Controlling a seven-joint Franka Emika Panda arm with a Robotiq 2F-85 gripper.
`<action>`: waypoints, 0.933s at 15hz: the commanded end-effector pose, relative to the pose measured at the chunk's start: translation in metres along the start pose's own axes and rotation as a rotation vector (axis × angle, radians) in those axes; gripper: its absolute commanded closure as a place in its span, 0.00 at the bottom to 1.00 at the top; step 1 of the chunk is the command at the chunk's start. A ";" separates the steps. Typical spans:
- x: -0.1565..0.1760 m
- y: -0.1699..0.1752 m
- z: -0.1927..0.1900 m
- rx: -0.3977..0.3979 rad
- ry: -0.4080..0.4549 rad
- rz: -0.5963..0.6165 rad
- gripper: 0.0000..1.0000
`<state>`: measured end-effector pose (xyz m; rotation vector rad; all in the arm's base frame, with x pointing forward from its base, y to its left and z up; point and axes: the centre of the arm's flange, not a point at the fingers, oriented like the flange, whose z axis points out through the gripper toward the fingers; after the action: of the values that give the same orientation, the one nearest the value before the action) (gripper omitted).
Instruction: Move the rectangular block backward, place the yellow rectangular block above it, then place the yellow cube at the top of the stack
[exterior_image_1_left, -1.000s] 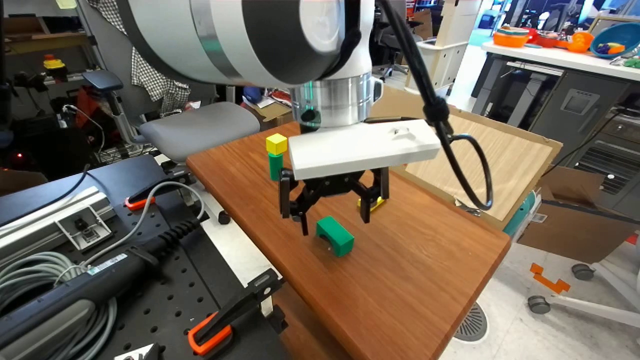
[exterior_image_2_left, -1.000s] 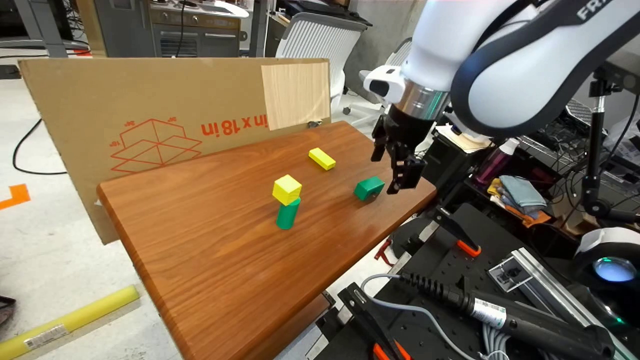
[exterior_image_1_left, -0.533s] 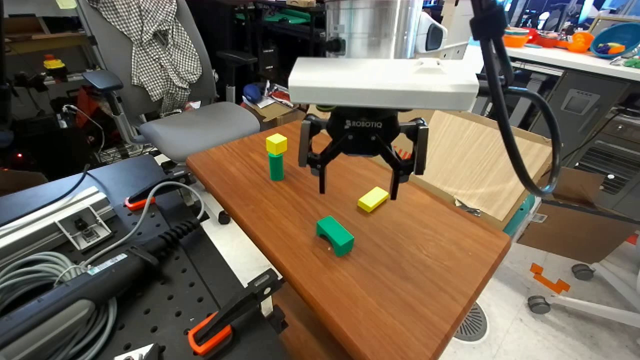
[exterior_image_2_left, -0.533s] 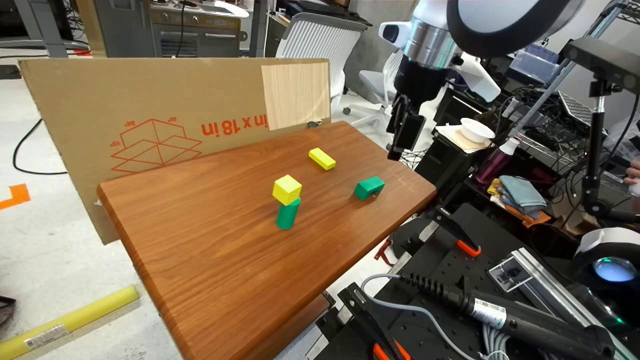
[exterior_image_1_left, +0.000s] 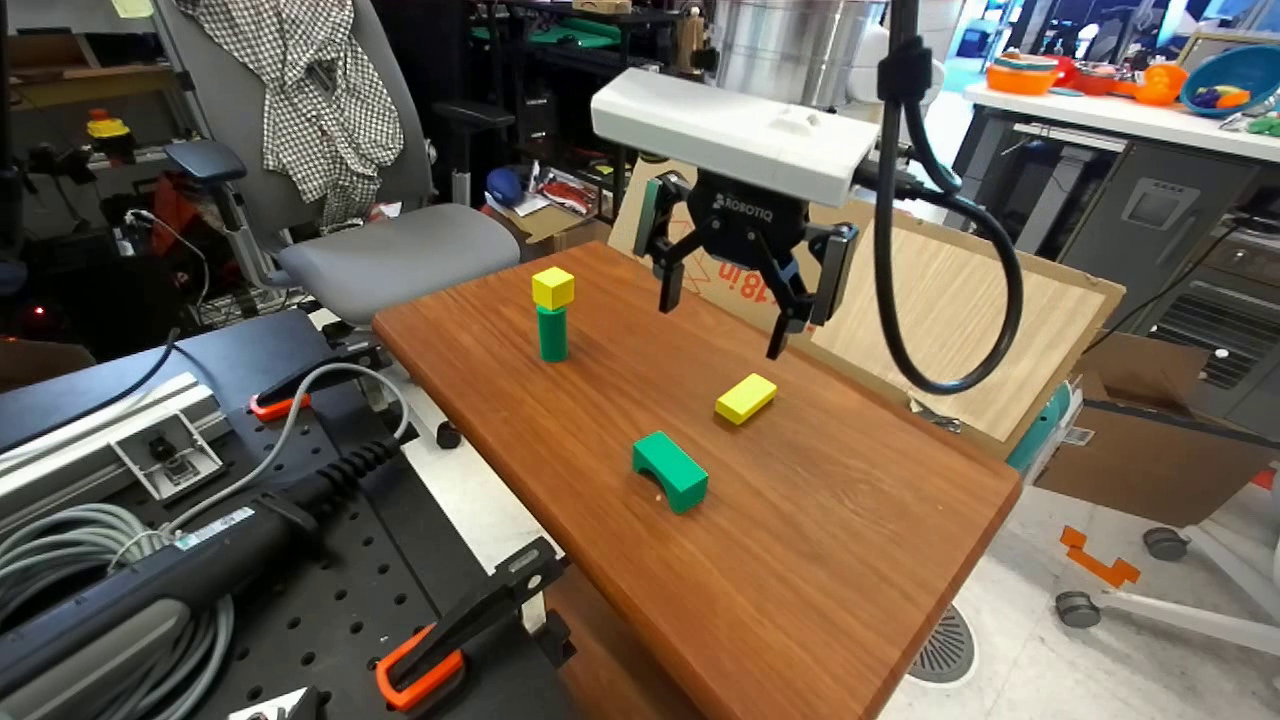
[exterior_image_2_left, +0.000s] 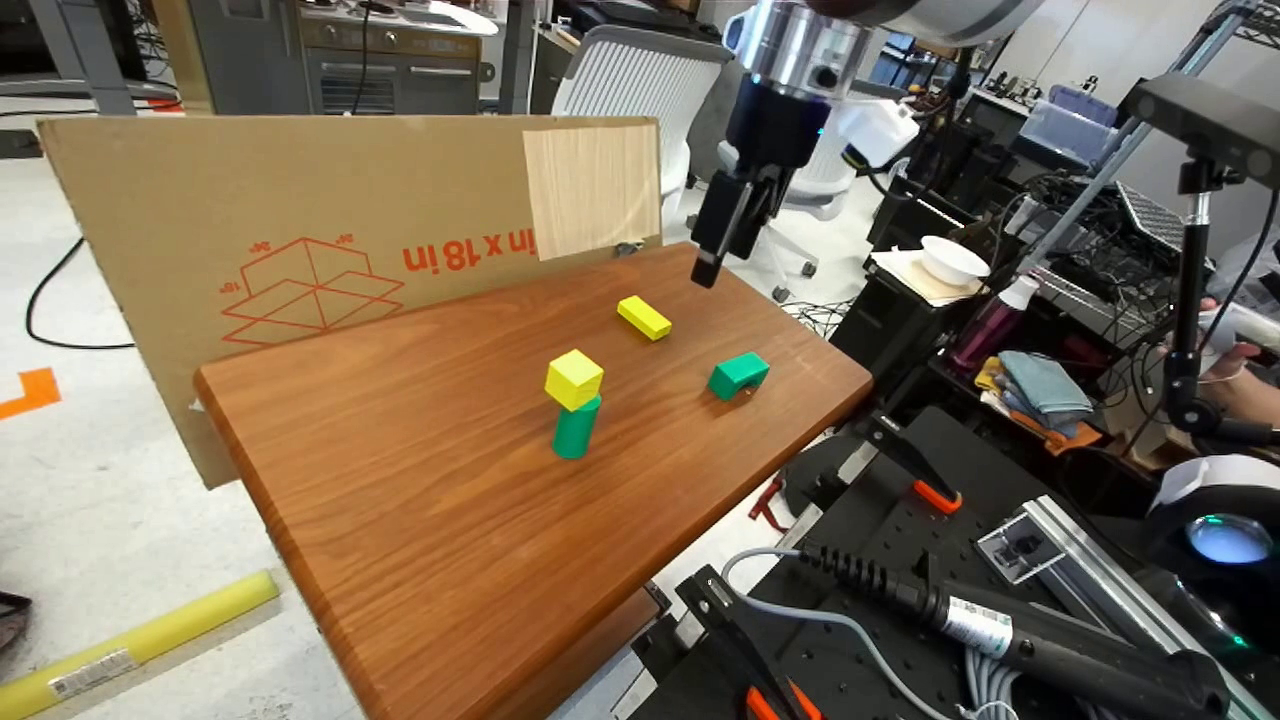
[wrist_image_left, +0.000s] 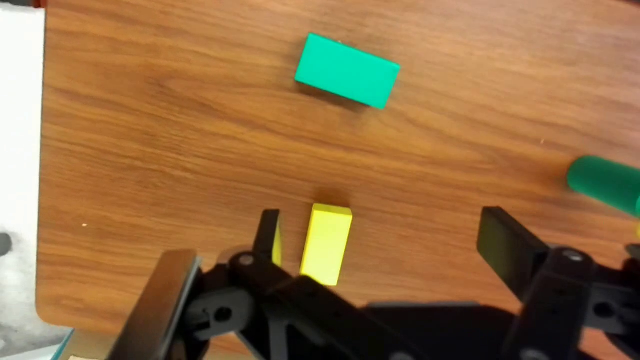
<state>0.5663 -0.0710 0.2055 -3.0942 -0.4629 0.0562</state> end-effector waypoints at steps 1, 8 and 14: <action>0.042 0.012 0.016 0.028 0.021 0.184 0.00; 0.074 0.017 0.058 0.009 -0.001 0.337 0.00; 0.097 0.014 0.090 -0.007 -0.028 0.383 0.00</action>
<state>0.6367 -0.0570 0.1263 -3.1275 0.0883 0.0659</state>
